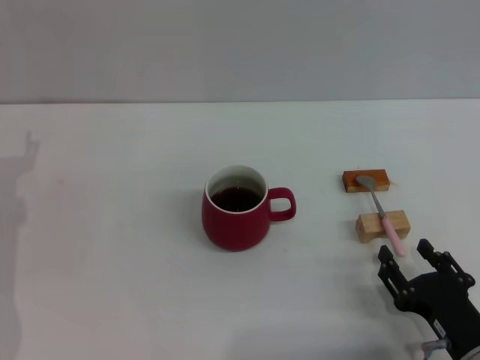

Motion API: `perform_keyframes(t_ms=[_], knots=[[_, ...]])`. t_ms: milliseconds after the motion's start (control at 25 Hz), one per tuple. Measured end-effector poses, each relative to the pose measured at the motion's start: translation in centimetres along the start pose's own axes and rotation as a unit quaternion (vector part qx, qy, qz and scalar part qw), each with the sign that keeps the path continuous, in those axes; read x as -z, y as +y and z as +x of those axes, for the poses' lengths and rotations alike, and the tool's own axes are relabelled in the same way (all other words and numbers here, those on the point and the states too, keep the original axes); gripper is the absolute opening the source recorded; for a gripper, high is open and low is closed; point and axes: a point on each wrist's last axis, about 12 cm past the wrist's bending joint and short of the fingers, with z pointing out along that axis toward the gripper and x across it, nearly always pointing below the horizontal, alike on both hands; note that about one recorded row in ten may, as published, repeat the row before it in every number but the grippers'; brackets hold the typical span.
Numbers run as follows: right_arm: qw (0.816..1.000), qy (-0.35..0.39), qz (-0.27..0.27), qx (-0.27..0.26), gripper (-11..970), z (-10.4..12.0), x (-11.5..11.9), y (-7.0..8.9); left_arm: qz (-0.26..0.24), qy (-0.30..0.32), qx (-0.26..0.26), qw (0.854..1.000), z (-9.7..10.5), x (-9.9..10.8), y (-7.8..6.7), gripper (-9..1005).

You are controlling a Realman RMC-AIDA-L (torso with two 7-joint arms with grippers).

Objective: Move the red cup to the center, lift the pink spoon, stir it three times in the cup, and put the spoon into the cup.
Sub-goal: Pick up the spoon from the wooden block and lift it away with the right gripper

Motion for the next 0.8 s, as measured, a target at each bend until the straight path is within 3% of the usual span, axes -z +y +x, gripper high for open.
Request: perform_keyframes(t_ms=[800], knots=[[1.0,-0.006,0.002,-0.002,638,-0.31,-0.38,0.05,0.0,-0.005,-0.002,1.0,0.05,0.25,0.18,844]])
